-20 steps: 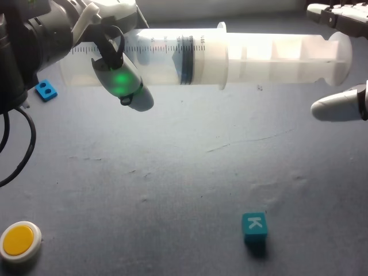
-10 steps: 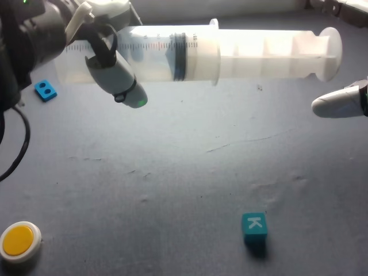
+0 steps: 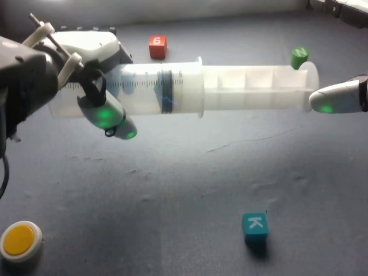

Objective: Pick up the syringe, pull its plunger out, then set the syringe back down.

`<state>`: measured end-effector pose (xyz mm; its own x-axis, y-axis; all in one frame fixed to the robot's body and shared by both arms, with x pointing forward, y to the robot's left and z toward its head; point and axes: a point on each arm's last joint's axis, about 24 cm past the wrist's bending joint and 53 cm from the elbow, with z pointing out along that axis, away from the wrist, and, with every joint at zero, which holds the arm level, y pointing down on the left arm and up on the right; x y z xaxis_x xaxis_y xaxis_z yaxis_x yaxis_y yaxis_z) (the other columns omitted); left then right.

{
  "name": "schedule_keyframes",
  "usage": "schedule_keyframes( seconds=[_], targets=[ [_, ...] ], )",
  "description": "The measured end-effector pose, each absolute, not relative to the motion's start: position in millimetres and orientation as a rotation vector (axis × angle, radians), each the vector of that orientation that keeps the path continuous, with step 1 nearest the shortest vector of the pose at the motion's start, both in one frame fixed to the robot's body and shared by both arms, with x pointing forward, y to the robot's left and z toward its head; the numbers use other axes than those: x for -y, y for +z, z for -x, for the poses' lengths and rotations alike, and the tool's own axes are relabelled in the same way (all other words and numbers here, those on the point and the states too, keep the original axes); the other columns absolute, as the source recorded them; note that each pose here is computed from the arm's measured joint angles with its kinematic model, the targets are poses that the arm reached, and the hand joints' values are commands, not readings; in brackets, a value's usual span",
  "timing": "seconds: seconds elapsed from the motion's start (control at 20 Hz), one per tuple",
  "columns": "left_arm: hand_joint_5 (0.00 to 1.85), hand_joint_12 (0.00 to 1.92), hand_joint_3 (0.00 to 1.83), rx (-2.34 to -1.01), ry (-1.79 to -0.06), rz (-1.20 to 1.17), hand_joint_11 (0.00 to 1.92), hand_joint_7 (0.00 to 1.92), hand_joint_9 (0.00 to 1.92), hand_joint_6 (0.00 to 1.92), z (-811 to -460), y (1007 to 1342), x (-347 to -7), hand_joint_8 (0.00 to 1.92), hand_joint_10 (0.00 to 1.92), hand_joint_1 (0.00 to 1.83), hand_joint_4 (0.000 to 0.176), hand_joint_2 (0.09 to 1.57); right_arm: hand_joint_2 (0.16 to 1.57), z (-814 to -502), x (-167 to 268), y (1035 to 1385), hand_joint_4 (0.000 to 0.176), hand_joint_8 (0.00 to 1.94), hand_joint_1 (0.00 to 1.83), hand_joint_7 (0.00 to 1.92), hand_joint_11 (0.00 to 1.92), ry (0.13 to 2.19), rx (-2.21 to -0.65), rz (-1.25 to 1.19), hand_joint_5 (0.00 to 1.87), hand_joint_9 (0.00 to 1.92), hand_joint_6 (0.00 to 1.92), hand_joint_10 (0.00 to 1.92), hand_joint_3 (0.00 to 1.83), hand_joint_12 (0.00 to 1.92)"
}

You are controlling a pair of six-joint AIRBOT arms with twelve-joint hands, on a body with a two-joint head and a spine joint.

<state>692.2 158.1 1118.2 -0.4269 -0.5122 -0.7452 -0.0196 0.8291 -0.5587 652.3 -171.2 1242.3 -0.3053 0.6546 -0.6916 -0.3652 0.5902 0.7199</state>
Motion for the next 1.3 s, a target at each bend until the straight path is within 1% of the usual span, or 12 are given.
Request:
schedule_keyframes(
  seconds=[0.1,0.35,0.45,0.55,0.65,0.9,1.0,1.05,1.1,1.2,1.25,1.3],
  targets=[
    [0.85,1.63,0.0,-1.96,-0.586,0.398,0.41,0.87,0.69,1.09,-689,1107,-162,1.31,1.22,1.2,0.0,1.18,0.77,-652,171,1242,0.0,0.0,0.43,0.02,0.0,1.031,-1.584,-0.25,0.0,0.03,0.0,0.0,0.0,0.18],
    [0.84,1.62,0.0,-1.973,-0.583,0.418,0.41,0.88,0.68,1.12,-684,1089,-171,1.27,1.19,1.19,0.0,1.18,0.79,-652,171,1242,0.0,0.0,0.43,0.06,0.0,1.031,-1.584,-0.25,0.03,0.07,0.0,0.0,0.0,0.25],
    [0.85,1.59,0.0,-1.978,-0.574,0.429,0.43,0.86,0.7,1.15,-682,1082,-176,1.26,1.15,1.18,0.014,1.18,0.79,-652,171,1243,0.0,0.0,0.43,0.05,0.0,1.031,-1.583,-0.25,0.02,0.06,0.0,0.0,0.0,0.21],
    [0.87,1.58,0.0,-1.983,-0.565,0.44,0.45,0.87,0.73,1.11,-679,1074,-182,1.26,1.16,1.19,0.01,1.17,0.8,-652,171,1242,0.0,0.0,0.43,0.07,0.0,1.031,-1.584,-0.25,0.04,0.08,0.0,0.0,0.01,0.27],
    [0.84,1.55,0.0,-1.995,-0.563,0.448,0.45,0.86,0.73,1.21,-675,1066,-185,1.22,1.12,1.18,0.026,1.18,0.79,-652,171,1243,0.0,0.0,0.43,0.09,0.0,1.031,-1.583,-0.25,0.06,0.1,0.0,0.0,0.0,0.31],
    [0.81,1.49,0.0,-2.001,-0.569,0.498,0.45,0.83,0.72,1.23,-664,1049,-193,1.26,1.09,1.17,0.022,1.2,0.81,-652,171,1242,0.0,0.0,0.41,0.07,0.0,1.03,-1.584,-0.249,0.03,0.08,0.0,0.0,0.01,0.27],
    [0.83,1.53,0.0,-2.008,-0.574,0.51,0.45,0.83,0.72,1.14,-660,1044,-195,1.33,1.1,1.18,0.0,1.2,0.81,-652,170,1242,0.0,0.0,0.42,0.07,0.0,1.03,-1.584,-0.247,0.03,0.08,0.0,0.0,0.0,0.3],
    [0.82,1.5,0.0,-2.009,-0.575,0.515,0.46,0.83,0.72,1.15,-658,1041,-196,1.33,1.09,1.18,0.0,1.2,0.81,-651,170,1243,0.0,0.0,0.41,0.06,0.0,1.029,-1.584,-0.242,0.03,0.08,0.0,0.0,0.0,0.3],
    [0.76,1.43,0.0,-2.013,-0.578,0.525,0.48,0.83,0.73,1.3,-655,1038,-196,1.27,1.0,1.16,0.009,1.21,0.8,-651,170,1242,0.0,0.0,0.39,0.06,0.0,1.029,-1.584,-0.241,0.03,0.08,0.0,0.0,0.0,0.29],
    [0.73,1.46,0.0,-2.021,-0.576,0.534,0.44,0.83,0.72,1.33,-651,1033,-198,1.27,0.97,1.16,0.005,1.22,0.81,-651,170,1243,0.0,0.0,0.42,0.06,0.0,1.029,-1.584,-0.241,0.03,0.07,0.0,0.0,0.0,0.27],
    [0.61,1.37,0.0,-2.019,-0.574,0.53,0.42,0.87,0.77,1.42,-651,1033,-199,1.27,0.73,1.18,0.0,1.24,0.81,-651,170,1243,0.0,0.0,0.39,0.08,0.0,1.029,-1.584,-0.24,0.04,0.09,0.0,0.0,0.0,0.31],
    [0.61,1.37,0.0,-2.02,-0.574,0.528,0.42,0.87,0.77,1.42,-650,1032,-199,1.27,0.73,1.18,0.0,1.24,0.81,-651,170,1243,0.0,0.0,0.39,0.08,0.0,1.028,-1.584,-0.24,0.04,0.09,0.0,0.0,0.0,0.31]
  ],
)
